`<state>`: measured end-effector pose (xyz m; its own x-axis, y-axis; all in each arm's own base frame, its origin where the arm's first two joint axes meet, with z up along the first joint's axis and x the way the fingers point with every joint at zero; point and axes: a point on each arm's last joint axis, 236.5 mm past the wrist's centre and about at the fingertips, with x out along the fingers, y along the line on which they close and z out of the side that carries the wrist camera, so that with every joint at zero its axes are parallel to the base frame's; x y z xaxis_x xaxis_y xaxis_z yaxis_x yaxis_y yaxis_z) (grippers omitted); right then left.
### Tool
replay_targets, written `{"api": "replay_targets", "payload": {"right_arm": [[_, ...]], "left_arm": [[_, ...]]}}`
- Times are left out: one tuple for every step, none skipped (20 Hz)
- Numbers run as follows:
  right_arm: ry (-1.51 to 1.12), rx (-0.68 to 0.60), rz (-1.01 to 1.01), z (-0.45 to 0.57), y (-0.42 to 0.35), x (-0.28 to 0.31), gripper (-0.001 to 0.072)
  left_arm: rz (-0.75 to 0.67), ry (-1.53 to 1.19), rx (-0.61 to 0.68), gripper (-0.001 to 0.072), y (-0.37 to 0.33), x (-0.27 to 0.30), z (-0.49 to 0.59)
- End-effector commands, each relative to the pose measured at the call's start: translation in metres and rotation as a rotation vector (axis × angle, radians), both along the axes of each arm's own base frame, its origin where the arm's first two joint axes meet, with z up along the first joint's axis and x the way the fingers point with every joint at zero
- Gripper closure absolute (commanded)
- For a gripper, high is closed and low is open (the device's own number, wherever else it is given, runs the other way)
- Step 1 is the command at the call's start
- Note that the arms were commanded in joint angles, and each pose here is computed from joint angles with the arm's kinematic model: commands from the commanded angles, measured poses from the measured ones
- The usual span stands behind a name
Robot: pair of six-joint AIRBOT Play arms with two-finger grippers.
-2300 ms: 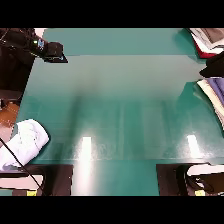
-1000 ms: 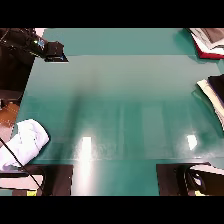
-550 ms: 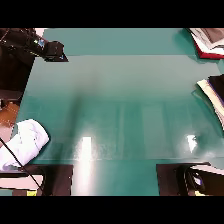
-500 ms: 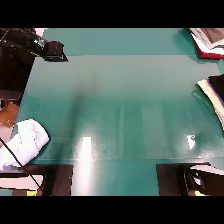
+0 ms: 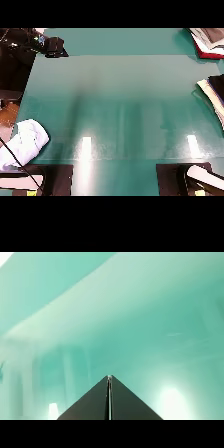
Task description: Fold the shirts.
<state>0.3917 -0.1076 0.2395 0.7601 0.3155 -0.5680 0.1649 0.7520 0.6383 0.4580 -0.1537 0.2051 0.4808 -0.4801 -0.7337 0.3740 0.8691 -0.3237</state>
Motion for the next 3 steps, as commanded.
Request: {"api": "replay_targets", "payload": {"right_arm": [[-0.048, -0.03, 0.204, 0.017, 0.089, 0.008, 0.0692], [-0.054, -0.031, 0.244, 0.019, 0.106, 0.009, 0.0692], [-0.054, -0.03, 0.279, 0.019, 0.12, 0.008, 0.0692]], "left_arm": [[0.007, -0.015, -0.005, 0.0682, 0.0, 0.003, 0.002], [0.007, -0.015, -0.004, 0.0683, 0.0, 0.003, 0.002], [0.007, -0.015, -0.005, 0.0682, 0.0, 0.003, 0.002]]}}
